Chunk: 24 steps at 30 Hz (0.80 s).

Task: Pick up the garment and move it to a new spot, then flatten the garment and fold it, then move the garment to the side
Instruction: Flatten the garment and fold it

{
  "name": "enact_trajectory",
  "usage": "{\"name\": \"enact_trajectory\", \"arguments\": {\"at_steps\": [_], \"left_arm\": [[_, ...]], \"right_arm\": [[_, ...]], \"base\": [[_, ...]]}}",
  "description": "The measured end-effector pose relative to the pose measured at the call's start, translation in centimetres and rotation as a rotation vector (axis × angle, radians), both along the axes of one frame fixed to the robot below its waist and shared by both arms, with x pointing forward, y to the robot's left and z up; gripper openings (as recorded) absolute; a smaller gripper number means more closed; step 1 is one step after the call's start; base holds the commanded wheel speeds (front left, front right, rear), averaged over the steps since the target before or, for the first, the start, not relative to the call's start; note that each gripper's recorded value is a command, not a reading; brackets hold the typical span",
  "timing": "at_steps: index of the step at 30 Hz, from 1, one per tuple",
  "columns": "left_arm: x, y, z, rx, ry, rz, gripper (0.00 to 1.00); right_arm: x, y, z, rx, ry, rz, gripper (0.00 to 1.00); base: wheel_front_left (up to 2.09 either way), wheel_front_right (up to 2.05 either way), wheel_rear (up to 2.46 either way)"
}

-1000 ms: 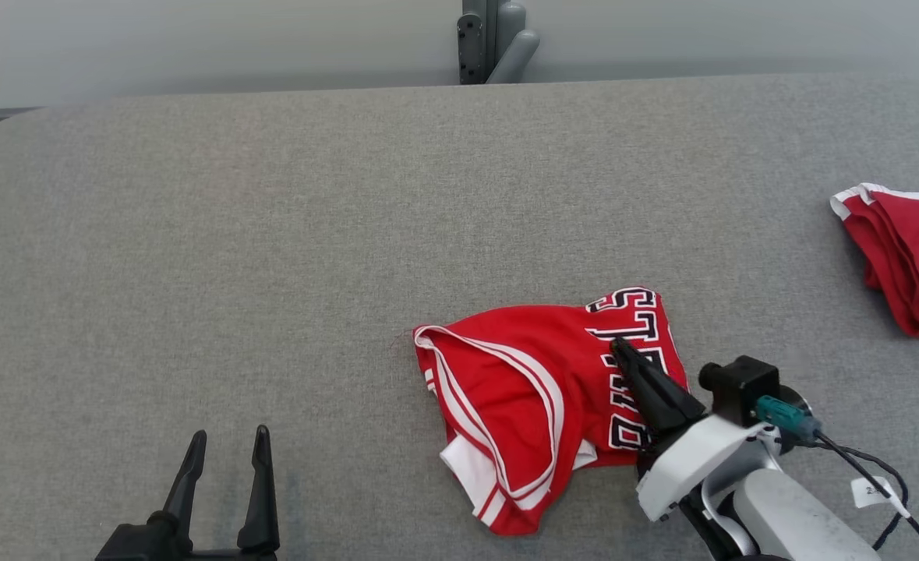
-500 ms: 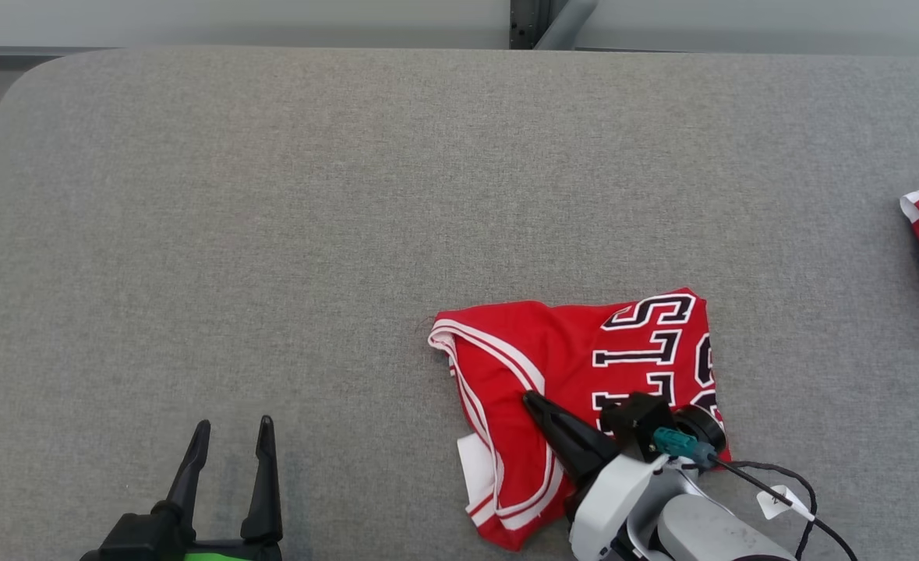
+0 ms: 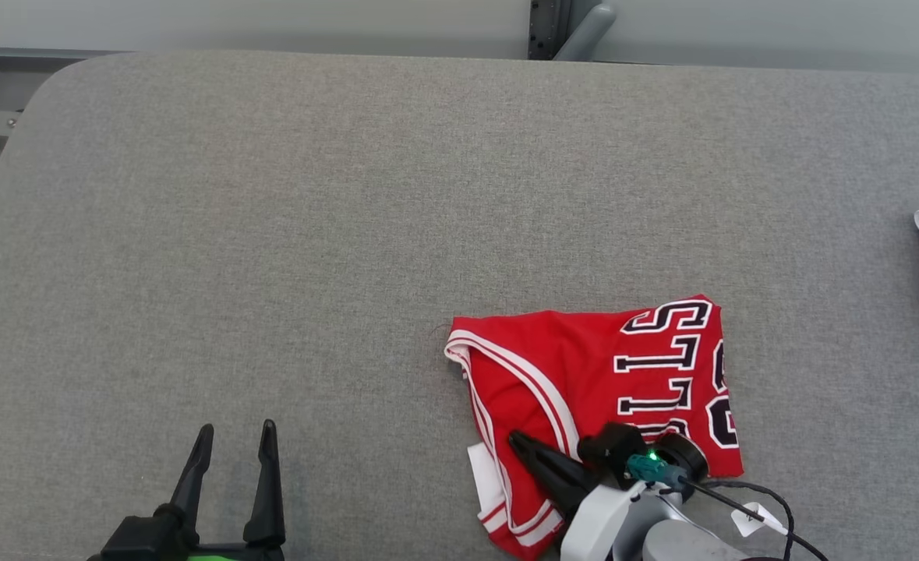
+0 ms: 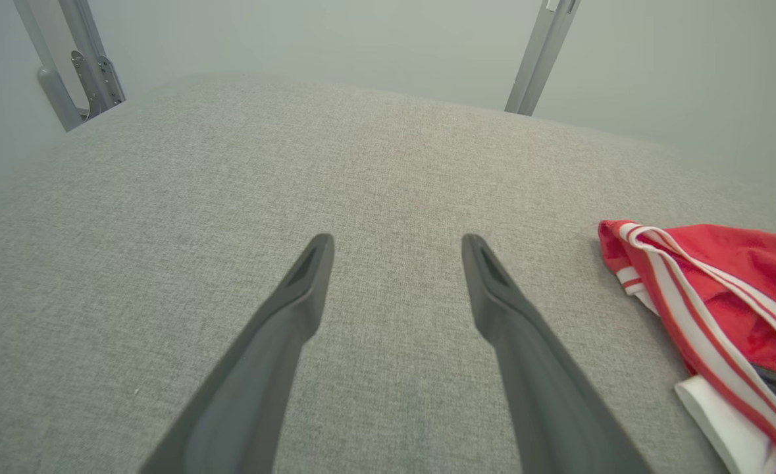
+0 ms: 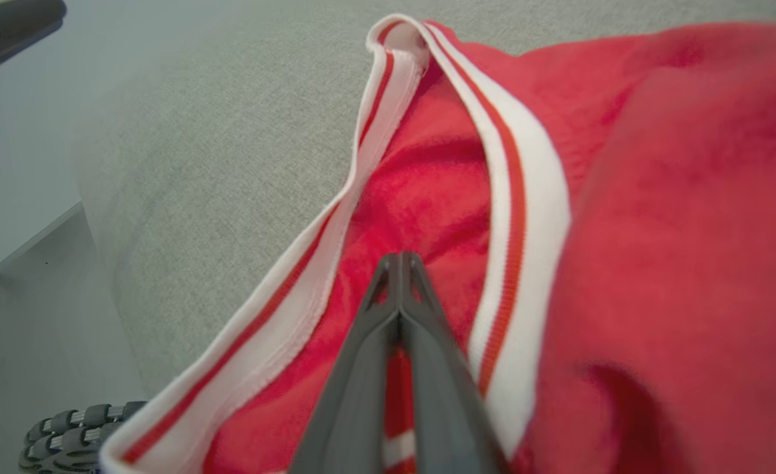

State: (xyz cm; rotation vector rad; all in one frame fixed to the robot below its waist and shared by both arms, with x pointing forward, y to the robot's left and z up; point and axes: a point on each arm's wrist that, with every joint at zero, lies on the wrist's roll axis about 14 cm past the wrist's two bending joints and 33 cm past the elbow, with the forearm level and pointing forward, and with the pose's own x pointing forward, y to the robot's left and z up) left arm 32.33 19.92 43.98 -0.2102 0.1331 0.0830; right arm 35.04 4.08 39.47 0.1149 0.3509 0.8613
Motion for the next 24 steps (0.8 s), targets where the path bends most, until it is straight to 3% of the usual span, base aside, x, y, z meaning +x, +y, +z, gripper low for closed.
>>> {"name": "enact_trajectory", "arguments": {"at_steps": [17,24], "left_arm": [[-0.7,0.5,-0.2,-0.008,0.009,0.027,1.00],[-0.7,0.9,0.1,-0.007,-0.001,0.037,1.00]], "right_arm": [[-2.2,5.4,-0.3,0.017,0.072,0.151,0.00],[-2.3,6.3,0.6,0.040,0.076,0.160,0.00]], "base": [[0.00,0.00,0.00],[0.00,0.00,0.00]]}}
